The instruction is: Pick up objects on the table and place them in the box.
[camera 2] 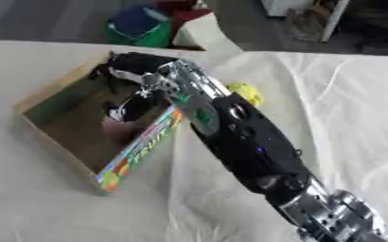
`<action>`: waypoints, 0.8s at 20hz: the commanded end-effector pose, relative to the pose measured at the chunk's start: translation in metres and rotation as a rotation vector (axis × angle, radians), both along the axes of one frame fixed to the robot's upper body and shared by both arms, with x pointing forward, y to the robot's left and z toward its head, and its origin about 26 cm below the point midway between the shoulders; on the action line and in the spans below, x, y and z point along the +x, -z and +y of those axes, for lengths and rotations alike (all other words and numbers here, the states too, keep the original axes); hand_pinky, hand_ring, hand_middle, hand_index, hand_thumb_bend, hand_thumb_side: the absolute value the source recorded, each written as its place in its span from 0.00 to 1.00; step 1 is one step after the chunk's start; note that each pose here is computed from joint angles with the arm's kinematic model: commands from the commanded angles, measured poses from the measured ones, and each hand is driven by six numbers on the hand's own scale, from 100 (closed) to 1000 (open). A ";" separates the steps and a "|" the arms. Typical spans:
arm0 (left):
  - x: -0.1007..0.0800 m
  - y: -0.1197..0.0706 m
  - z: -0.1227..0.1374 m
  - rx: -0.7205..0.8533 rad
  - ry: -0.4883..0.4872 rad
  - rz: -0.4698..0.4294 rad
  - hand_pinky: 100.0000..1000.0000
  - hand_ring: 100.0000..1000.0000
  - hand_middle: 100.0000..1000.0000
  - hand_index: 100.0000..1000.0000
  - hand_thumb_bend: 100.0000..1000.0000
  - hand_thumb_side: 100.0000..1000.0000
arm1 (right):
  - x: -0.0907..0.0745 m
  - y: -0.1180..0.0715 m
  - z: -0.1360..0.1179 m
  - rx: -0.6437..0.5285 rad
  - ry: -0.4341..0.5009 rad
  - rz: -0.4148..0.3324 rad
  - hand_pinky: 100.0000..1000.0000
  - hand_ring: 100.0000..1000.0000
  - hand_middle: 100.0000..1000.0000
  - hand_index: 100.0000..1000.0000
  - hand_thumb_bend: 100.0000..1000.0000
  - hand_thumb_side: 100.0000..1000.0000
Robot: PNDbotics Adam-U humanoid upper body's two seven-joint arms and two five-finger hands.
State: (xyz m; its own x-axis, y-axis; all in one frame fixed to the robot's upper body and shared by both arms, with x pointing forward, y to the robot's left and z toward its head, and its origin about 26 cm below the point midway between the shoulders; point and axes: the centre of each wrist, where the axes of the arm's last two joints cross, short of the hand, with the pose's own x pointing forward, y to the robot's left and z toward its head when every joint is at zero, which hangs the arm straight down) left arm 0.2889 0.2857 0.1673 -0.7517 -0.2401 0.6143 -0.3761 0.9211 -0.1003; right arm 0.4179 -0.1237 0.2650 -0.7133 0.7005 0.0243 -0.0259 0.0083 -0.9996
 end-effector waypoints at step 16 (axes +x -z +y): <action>-0.002 -0.006 0.002 0.015 -0.007 -0.023 0.47 0.59 0.58 0.71 0.00 0.92 | -0.027 -0.074 -0.096 0.316 0.220 -0.253 0.73 0.78 0.61 0.93 0.00 0.19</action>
